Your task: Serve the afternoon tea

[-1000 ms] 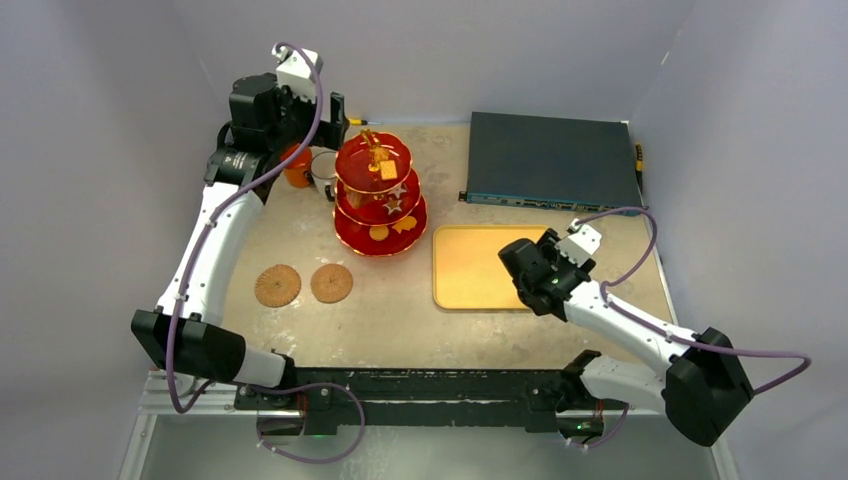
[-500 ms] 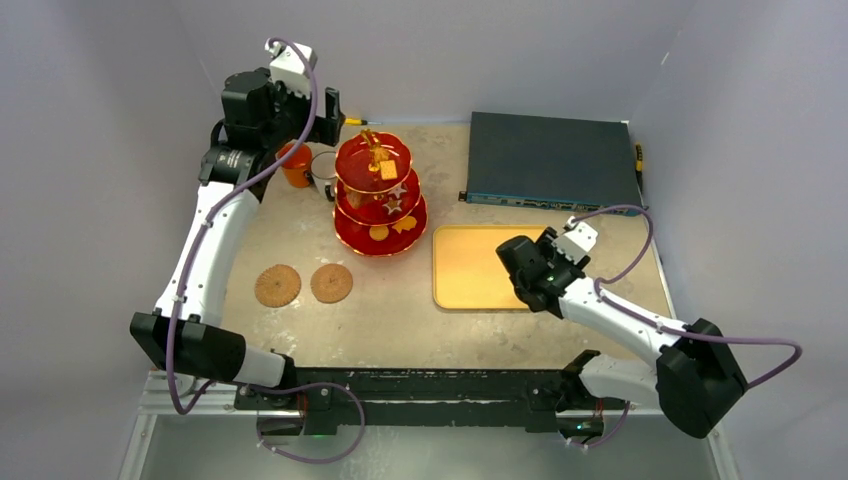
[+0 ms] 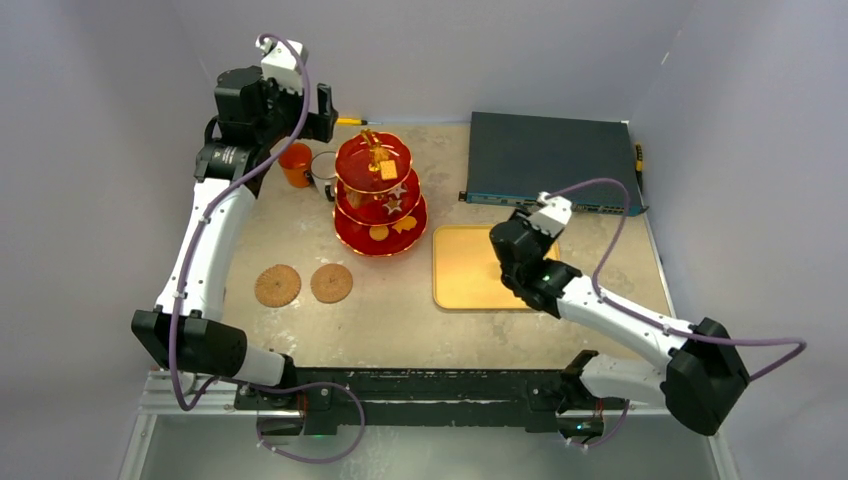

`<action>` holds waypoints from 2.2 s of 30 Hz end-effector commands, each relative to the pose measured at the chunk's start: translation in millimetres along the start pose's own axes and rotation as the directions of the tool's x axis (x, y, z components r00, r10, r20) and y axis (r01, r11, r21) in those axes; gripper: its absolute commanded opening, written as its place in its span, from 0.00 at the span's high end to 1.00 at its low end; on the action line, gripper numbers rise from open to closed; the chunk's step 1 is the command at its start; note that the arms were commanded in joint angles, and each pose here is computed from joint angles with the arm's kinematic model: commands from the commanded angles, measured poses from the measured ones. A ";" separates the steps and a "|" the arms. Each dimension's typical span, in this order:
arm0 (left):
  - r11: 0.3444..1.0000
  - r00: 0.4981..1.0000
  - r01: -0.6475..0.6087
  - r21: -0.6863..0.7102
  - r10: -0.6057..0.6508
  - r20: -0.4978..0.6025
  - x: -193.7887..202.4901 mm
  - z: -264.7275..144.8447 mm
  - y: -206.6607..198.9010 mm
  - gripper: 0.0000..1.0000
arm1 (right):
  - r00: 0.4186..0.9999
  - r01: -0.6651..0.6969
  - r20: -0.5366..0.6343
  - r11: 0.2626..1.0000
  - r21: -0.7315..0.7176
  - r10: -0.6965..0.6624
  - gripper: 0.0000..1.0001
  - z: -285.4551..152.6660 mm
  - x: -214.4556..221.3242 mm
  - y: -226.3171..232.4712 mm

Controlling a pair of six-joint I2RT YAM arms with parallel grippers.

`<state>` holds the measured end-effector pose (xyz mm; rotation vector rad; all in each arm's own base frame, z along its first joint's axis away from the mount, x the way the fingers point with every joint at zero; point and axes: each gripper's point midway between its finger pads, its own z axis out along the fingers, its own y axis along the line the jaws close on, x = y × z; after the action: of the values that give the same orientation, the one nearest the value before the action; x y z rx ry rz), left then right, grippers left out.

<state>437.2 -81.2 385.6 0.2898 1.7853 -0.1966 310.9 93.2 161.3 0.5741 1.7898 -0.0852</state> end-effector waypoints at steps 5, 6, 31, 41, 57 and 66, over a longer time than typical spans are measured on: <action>1.000 1.000 0.010 -0.002 -0.010 0.025 -8.9 -5.4 2.7 0.01 | 0.992 0.005 0.117 0.930 -0.368 0.040 0.63 -58.5 -48.4 148.5; 1.000 1.000 0.011 -0.001 -0.011 0.025 -9.3 -6.5 2.7 0.01 | 0.991 0.006 0.122 0.916 -0.401 0.047 0.63 -65.1 -47.6 160.6; 0.999 0.999 -0.032 -0.008 0.032 0.028 -13.6 -17.4 5.0 0.01 | 0.986 0.019 0.141 0.775 -0.631 0.090 0.54 -96.8 30.1 287.5; 1.000 0.999 -0.030 0.005 0.030 0.039 -18.1 -23.0 1.8 0.01 | 0.984 0.067 0.170 0.786 -0.614 0.049 0.34 -89.3 47.8 264.7; 0.999 0.998 -0.041 0.016 0.041 0.038 -17.9 -28.3 -0.9 0.01 | 0.994 -0.105 -0.066 0.859 -0.500 0.084 0.43 -98.4 27.9 185.5; 0.998 0.997 -0.058 0.030 0.056 0.058 -23.4 -34.9 -4.4 0.01 | 0.894 -0.325 -0.387 0.921 -0.215 0.225 0.37 -85.0 56.3 99.7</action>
<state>419.3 -79.2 391.1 0.3290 1.7889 -0.2000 278.7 266.2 217.9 0.4401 1.7880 0.5851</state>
